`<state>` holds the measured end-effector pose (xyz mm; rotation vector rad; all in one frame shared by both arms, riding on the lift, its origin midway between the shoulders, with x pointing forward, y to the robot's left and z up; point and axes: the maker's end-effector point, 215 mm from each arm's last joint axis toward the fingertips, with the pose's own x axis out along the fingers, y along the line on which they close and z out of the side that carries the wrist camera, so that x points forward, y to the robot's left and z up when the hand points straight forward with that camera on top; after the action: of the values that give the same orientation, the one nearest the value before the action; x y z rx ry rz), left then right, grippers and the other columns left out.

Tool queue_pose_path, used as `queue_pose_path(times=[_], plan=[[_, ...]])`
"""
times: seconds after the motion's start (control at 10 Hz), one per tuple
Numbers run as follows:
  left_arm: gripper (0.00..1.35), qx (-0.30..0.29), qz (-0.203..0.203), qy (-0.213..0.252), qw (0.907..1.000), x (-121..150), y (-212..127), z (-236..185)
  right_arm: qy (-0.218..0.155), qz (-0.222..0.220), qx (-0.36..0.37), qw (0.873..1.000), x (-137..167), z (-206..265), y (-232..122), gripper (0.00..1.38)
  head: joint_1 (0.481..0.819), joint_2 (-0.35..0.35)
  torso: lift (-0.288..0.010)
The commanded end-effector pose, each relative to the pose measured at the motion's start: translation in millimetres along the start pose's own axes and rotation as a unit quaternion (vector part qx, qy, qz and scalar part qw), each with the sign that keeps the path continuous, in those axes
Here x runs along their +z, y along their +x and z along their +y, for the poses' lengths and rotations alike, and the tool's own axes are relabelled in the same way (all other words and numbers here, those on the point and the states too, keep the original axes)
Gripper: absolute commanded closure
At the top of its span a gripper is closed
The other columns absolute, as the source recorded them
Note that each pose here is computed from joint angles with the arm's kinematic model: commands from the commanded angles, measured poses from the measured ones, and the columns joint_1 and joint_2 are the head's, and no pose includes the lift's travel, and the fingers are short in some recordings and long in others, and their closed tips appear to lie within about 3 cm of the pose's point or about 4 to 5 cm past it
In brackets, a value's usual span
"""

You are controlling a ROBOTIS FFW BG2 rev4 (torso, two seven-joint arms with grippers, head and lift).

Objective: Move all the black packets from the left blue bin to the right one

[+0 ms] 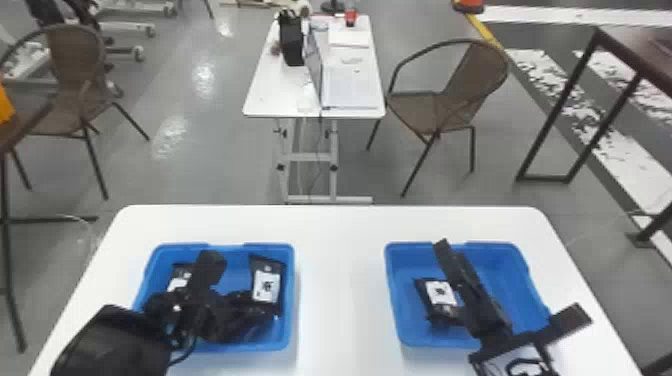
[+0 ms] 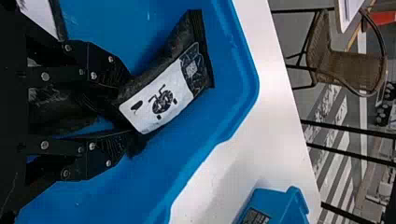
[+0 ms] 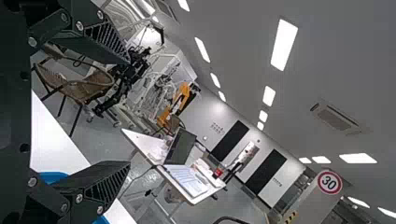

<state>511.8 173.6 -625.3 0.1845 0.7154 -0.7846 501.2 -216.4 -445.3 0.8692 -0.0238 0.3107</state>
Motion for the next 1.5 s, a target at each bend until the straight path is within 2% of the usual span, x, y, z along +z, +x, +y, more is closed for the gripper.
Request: queue_pose_path(times=[0.0, 0.1, 0.3, 0.5, 0.7, 0.9, 1.1, 1.3, 1.4], plan=[[0.82, -0.004, -0.007, 0.006, 1.0, 5, -1, -1, 0.002, 0.0, 0.0, 1.0, -1, 0, 0, 0.27, 0.695, -0.046, 0.0], [1.12, -0.004, -0.004, 0.007, 1.0, 3, -1, -1, 0.002, 0.0, 0.0, 1.0, -2, 0, -1, 0.27, 0.695, -0.048, 0.0], [1.22, 0.002, -0.018, 0.007, 0.9998, 7, -3, 2, 0.003, -0.001, 0.002, 1.0, 0, 1, 0, 0.27, 0.695, -0.047, 0.0], [1.22, -0.019, -0.061, 0.018, 0.9978, 32, -17, -2, 0.005, 0.0, 0.005, 1.0, -1, 2, 0, 0.27, 0.695, -0.05, 0.0], [1.22, 0.0, -0.1, 0.037, 0.9943, 58, -65, 2, 0.008, 0.006, 0.01, 1.0, -5, 6, 0, 0.27, 0.695, -0.05, 0.0], [1.22, -0.018, -0.137, 0.062, 0.9884, 94, -98, -20, 0.011, 0.012, 0.018, 1.0, -7, 10, -2, 0.27, 0.695, -0.027, 0.0], [1.22, -0.085, -0.192, 0.035, 0.9771, 132, -99, -57, 0.006, 0.021, 0.049, 0.999, -7, 26, 7, 0.27, 0.695, -0.032, 0.0], [1.22, -0.134, -0.223, 0.028, 0.9653, 162, -98, -74, 0.02, 0.04, 0.082, 0.996, -17, 53, 28, 0.27, 0.695, -0.063, 0.0], [1.22, -0.161, -0.25, 0.006, 0.9549, 174, -97, -82, 0.025, 0.048, 0.098, 0.994, -22, 65, 36, 0.27, 0.695, -0.062, 0.0]])
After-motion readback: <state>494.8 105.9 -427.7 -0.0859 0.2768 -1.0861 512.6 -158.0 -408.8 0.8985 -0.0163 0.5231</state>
